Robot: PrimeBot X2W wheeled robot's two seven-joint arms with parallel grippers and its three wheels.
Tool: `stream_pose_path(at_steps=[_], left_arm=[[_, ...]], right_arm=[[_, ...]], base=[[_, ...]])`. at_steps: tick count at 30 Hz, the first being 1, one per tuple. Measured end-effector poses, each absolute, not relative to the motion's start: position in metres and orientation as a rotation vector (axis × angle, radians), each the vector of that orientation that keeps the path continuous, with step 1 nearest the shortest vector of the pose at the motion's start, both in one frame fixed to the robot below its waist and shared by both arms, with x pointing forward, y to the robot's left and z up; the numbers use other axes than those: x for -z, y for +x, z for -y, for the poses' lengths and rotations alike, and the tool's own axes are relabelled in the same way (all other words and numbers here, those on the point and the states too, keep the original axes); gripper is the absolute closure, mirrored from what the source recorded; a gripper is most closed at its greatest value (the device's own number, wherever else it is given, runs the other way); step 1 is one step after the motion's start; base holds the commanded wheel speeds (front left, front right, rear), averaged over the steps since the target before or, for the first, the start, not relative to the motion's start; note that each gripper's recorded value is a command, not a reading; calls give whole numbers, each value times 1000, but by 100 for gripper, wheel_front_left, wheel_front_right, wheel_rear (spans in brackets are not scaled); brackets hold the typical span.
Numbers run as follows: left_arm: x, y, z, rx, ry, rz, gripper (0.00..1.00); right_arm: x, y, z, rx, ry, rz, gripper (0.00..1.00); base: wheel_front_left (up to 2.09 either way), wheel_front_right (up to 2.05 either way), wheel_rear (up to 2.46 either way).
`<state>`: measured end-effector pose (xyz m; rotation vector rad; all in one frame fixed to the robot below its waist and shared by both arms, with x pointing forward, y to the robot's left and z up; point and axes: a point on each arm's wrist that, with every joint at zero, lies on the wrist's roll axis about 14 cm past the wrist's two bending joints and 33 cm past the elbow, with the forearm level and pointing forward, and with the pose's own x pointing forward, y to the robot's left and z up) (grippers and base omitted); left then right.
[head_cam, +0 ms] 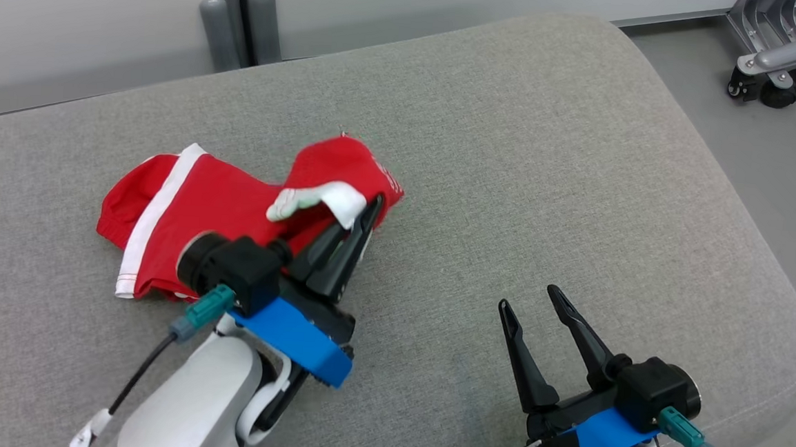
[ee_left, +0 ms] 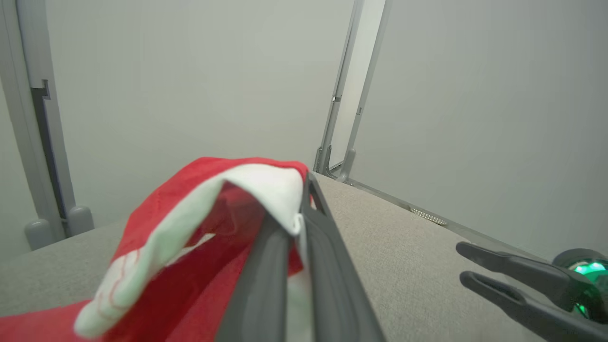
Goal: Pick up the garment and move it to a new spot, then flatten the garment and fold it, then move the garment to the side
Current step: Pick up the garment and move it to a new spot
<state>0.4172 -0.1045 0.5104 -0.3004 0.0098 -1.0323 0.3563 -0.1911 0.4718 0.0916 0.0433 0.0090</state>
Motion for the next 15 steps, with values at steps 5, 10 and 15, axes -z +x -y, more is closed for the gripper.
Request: stream_pose_path(at_steps=[5,10,15], left_arm=[[-480,415,81,964,-251,-95,0],[-461,415,39,837,-194,-145,0],[-451,415,-20,641,-196,-175,0]], right_arm=[[-474,360,184,-33,104,-32,0],[-481,366,169,-81,113,-10,0],[-488,372,152,-138,121,14,0]], base=[[0,0,0],[0,0,0],[0,0,0]])
